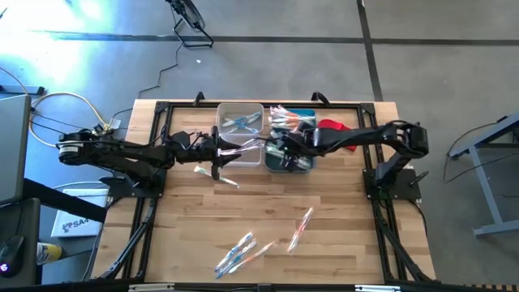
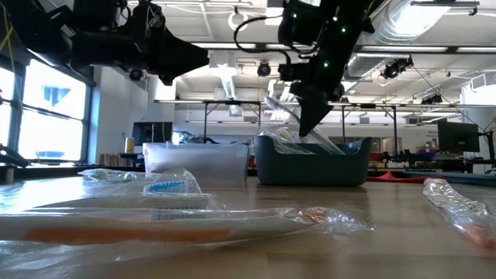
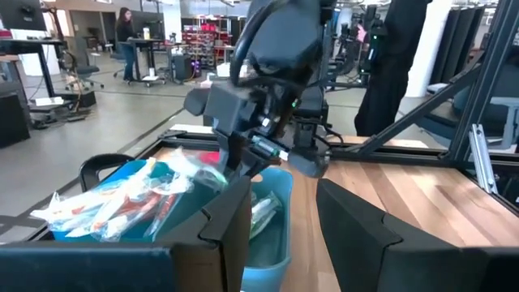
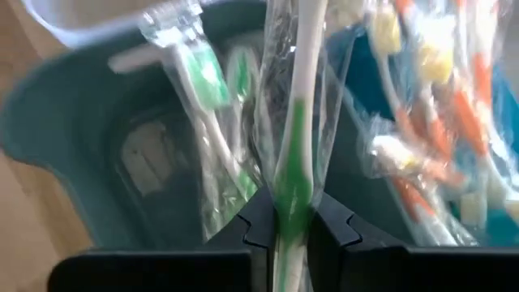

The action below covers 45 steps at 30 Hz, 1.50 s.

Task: Pick & Place Toothbrushes
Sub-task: Put the green toothbrush into the green bin

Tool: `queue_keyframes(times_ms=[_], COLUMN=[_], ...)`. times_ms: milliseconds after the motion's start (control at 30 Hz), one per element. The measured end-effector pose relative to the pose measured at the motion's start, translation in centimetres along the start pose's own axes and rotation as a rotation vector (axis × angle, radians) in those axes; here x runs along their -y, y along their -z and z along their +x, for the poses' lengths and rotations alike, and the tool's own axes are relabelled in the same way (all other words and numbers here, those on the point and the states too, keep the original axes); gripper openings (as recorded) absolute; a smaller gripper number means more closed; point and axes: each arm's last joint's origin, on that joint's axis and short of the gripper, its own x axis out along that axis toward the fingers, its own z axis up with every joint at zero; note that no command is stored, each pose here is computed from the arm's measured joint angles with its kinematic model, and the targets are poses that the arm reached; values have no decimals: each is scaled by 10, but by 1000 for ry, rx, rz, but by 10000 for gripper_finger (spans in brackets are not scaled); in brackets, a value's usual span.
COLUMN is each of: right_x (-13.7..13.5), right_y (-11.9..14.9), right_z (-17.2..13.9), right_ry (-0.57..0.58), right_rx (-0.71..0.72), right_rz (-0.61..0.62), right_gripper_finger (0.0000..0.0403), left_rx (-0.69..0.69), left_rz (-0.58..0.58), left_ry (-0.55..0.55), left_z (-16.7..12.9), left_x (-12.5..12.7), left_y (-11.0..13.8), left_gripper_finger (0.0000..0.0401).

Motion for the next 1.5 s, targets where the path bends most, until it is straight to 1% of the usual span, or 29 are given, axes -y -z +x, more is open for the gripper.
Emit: queue_keyframes(times_ms=[100, 267, 533, 600, 800, 933, 1033, 1167, 1300, 1500], right_x=[3, 5, 7, 7, 8, 8, 9, 10, 10, 13], right_y=[2, 6, 8, 9, 8, 8, 6, 4, 3, 4], right_z=[6, 13, 21, 21, 20, 17, 7, -11, -35, -69], right_ry=[-16, -59, -117, -116, -57, -62, -101, -193, -270, -320], right_rx=[-47, -107, -169, -168, -147, -142, -116, -72, -11, 91], right_rz=[24, 28, 30, 6, -81, -86, -80, -61, -59, -59], right_gripper_finger=[31, 31, 35, 52, 131, 176, 192, 192, 179, 150], left_rx=[-12, -16, -15, -18, -22, -22, -22, -22, -22, -22], left_rz=[0, -1, -1, -1, -2, -2, -2, -1, -2, -2], left_ry=[0, 0, 0, 0, 0, -1, -1, -1, -1, -1], left_z=[0, 0, 0, 0, 0, 0, 0, 0, 0, 0], left_x=[0, 0, 0, 0, 0, 0, 0, 0, 0, 0], left_y=[1, 2, 2, 2, 2, 2, 2, 2, 2, 2], left_gripper_finger=[138, 138, 138, 138, 138, 138, 138, 138, 138, 138])
